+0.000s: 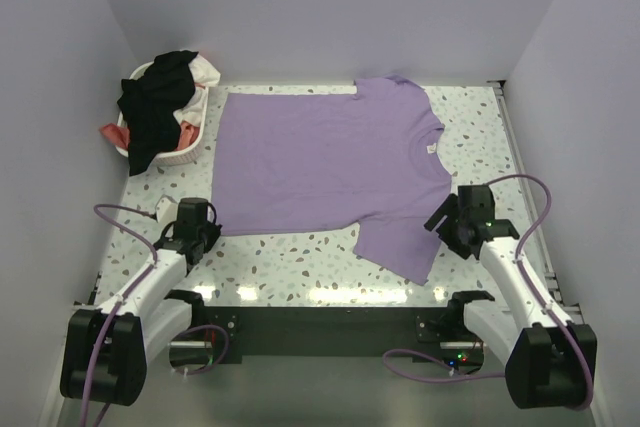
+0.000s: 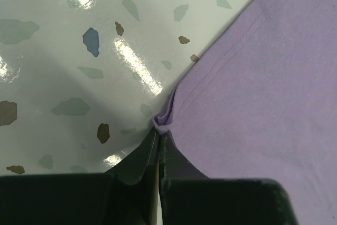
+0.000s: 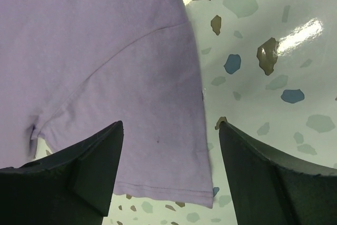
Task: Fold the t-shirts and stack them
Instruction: Fold the tshirt
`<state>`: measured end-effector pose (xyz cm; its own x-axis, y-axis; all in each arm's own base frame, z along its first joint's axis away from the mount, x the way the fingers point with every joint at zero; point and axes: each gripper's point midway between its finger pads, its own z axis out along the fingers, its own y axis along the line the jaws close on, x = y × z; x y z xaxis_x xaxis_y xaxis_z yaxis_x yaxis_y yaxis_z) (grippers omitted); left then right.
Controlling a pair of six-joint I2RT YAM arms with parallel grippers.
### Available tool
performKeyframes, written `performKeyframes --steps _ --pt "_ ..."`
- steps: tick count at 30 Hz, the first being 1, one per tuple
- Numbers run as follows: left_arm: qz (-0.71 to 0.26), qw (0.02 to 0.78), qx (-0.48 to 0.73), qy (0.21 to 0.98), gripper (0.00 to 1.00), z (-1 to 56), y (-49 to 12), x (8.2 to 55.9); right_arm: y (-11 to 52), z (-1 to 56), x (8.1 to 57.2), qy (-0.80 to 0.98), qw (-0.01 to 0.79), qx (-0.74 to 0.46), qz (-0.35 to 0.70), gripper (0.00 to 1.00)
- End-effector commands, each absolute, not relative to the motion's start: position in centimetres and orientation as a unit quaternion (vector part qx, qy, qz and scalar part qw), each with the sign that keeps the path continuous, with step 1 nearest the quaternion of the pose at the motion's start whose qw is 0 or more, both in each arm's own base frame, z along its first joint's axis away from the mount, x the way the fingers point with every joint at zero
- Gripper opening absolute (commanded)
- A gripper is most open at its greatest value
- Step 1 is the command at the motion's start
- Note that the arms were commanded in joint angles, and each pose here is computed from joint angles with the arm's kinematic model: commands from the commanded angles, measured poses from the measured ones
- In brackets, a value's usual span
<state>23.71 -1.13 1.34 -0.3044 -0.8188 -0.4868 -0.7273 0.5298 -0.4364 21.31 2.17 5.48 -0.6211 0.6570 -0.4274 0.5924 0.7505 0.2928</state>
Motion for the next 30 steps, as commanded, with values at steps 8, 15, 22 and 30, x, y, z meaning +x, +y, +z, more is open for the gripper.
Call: performKeyframes --steps 8,15,22,30 --pt "-0.052 0.366 -0.476 0.798 0.00 2.3 -0.3 24.3 2.4 3.1 21.7 0.904 0.249 0.343 0.061 0.64" --pt "-0.063 0.374 -0.476 0.793 0.00 3.0 -0.5 24.6 2.9 1.2 20.8 0.905 0.225 0.354 0.068 0.51" --pt "-0.059 0.370 -0.474 0.797 0.00 2.6 -0.5 24.5 4.0 -0.2 21.0 0.912 0.213 0.342 0.074 0.35" --pt "-0.053 0.375 -0.473 0.795 0.00 3.1 -0.2 24.5 3.6 1.1 21.4 0.915 0.220 0.331 0.062 0.00"
